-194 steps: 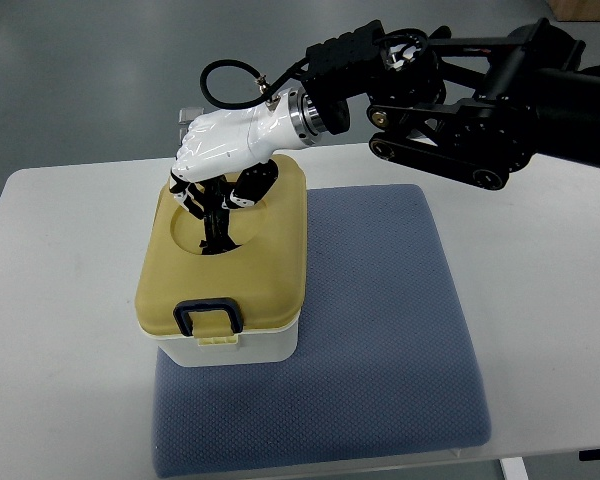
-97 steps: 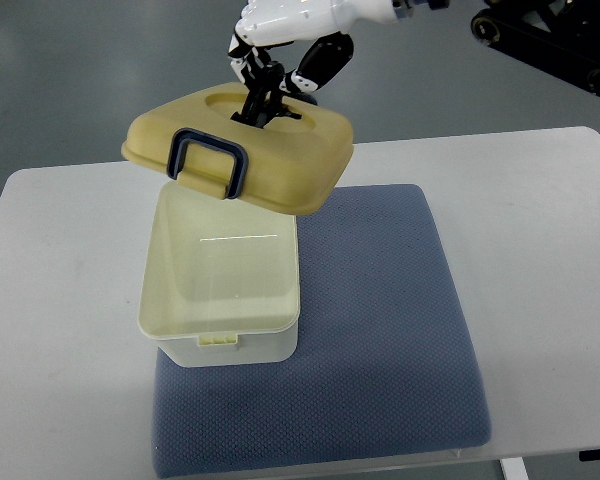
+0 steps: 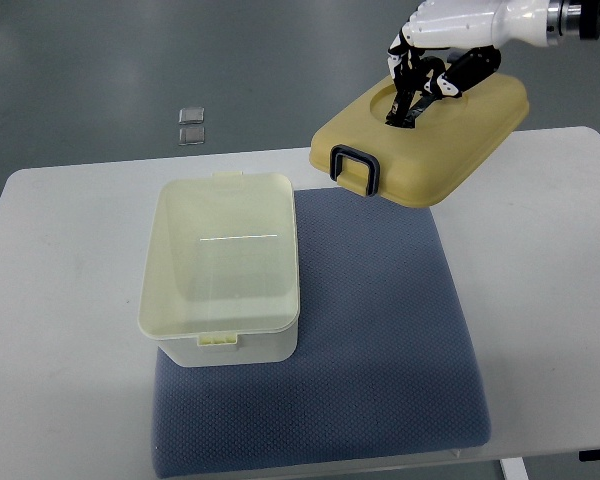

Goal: Open white storage box with right hand
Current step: 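Lower the yellow lid onto the grey mat beside the box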

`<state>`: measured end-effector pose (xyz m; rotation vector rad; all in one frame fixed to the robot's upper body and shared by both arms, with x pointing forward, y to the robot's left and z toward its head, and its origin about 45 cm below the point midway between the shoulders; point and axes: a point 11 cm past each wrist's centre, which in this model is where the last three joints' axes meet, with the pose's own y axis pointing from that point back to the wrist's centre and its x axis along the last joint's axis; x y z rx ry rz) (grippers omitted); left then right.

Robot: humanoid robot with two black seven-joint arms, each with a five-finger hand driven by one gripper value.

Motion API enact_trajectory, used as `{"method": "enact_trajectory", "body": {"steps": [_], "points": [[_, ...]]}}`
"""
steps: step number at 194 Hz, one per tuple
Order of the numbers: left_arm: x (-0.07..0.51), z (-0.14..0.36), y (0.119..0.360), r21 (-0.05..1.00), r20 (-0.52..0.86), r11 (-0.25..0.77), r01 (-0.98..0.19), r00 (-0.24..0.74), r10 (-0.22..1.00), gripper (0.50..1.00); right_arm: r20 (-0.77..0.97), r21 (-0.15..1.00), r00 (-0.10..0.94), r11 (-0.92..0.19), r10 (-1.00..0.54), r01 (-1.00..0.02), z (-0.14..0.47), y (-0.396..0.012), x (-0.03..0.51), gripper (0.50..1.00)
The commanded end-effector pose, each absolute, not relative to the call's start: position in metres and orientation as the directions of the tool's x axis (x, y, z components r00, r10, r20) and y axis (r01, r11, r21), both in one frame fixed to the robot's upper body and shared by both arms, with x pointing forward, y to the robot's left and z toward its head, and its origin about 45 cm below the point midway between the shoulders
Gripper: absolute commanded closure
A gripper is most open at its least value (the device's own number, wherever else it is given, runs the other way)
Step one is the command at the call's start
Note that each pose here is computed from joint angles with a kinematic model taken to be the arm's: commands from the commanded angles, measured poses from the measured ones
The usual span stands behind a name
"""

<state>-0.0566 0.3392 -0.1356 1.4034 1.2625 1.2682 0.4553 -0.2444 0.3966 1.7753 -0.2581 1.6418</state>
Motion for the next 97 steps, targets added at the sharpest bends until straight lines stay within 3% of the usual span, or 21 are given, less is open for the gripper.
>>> {"method": "enact_trajectory", "body": {"steps": [1, 97], "points": [[-0.057, -0.136, 0.339, 0.980, 0.143, -0.139, 0.139, -0.020, 0.990, 0.500, 0.931, 0.366, 0.216, -0.726, 0.295, -0.582, 0.368, -0.260, 0.451, 1.000], [-0.057, -0.136, 0.339, 0.980, 0.143, -0.139, 0.139, -0.020, 0.990, 0.500, 0.912, 0.401, 0.317, -0.729, 0.260, -0.555, 0.280, -0.271, 0.429, 1.000]]}}
